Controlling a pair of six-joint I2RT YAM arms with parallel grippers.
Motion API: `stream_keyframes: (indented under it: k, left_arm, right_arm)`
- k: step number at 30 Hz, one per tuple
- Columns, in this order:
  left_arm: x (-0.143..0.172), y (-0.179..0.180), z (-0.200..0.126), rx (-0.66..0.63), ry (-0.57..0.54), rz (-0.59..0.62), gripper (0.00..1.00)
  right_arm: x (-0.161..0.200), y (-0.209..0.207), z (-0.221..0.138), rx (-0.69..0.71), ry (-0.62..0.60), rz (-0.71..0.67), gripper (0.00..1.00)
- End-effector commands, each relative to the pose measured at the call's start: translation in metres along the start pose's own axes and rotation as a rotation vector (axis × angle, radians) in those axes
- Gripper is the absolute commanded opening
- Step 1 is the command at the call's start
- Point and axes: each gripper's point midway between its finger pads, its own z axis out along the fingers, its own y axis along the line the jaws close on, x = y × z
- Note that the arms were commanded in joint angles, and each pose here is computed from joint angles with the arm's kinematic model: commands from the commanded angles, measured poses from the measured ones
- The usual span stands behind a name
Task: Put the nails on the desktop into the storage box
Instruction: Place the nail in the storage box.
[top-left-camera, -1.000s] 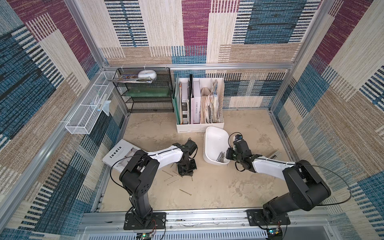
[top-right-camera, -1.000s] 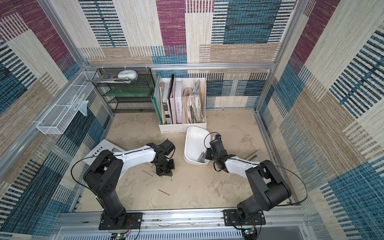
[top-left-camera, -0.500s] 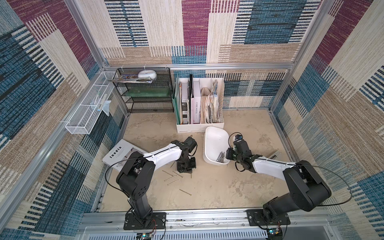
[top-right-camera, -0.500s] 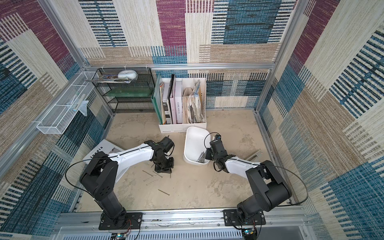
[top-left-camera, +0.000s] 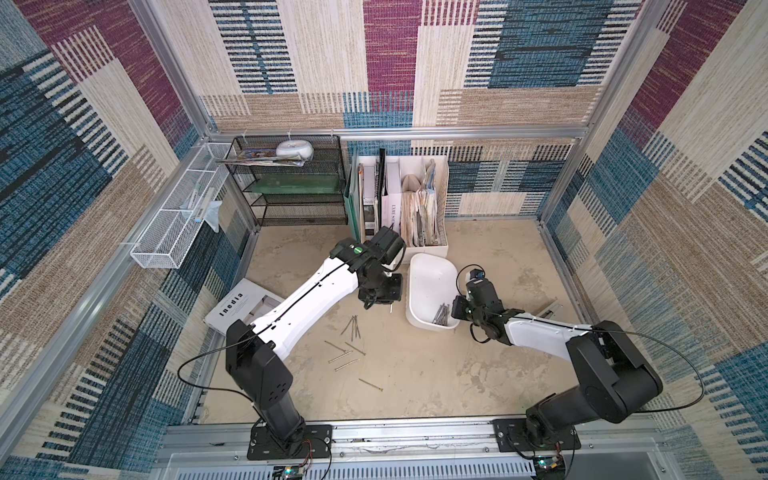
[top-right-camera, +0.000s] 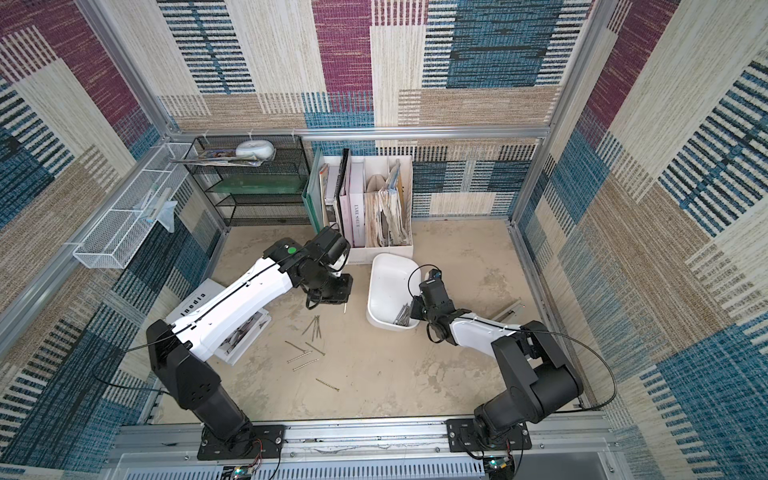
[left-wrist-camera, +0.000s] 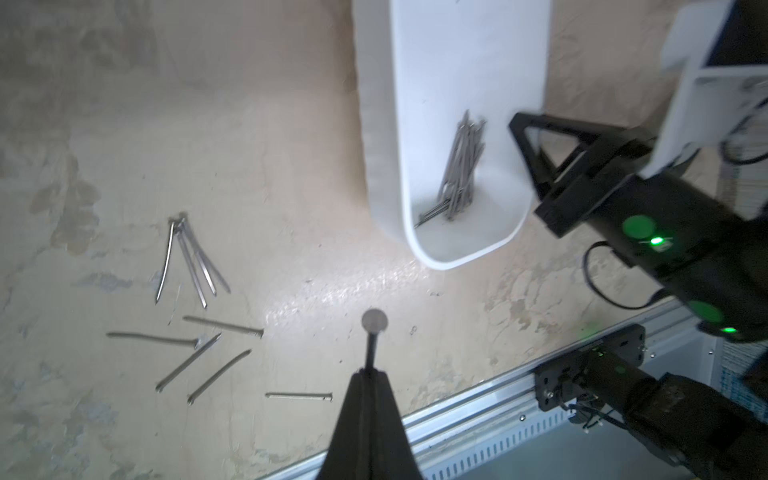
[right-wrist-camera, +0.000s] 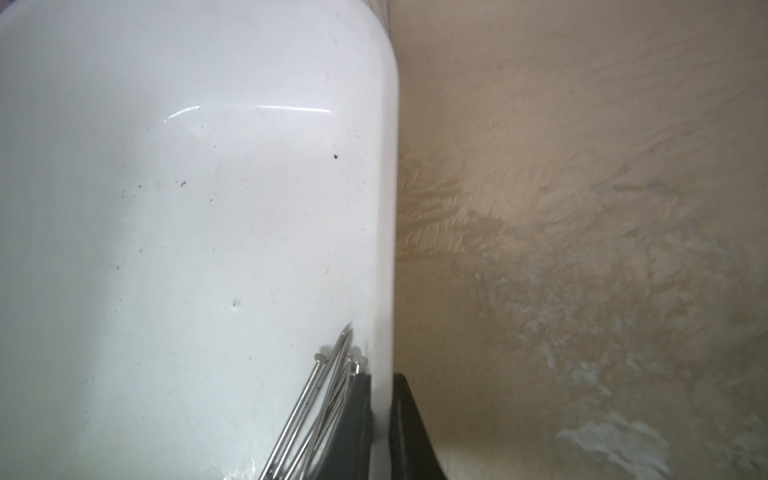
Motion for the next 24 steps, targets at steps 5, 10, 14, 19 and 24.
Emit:
stream_keyframes:
  k: [5,10,14,19,24]
  left_arm:
    - [-0.018,-0.058,0.01,0.053,0.046,0.096,0.0]
    - [-0.021,-0.072,0.046,0.054,0.104,0.089,0.0]
    - [-0.025,-0.063,0.081,-0.006,0.137,0.084,0.0]
    - [-0.027,-0.062,0.117,-0.022,0.186,0.069,0.0]
    - [-0.022,-0.047,0.141,-0.067,0.222,0.059,0.0]
  right_arm:
    - [0.011,-0.012,-0.001,0.063,0.035,-0.013,0.0]
    - [0.01,-0.013,-0.003,0.068,0.018,-0.009,0.0]
    - [0.011,-0.012,-0.003,0.064,0.022,-0.008,0.0]
    - [0.013,-0.01,-0.003,0.059,0.026,-0.009,0.0]
    - [0.013,-0.011,-0.003,0.061,0.03,-0.015,0.0]
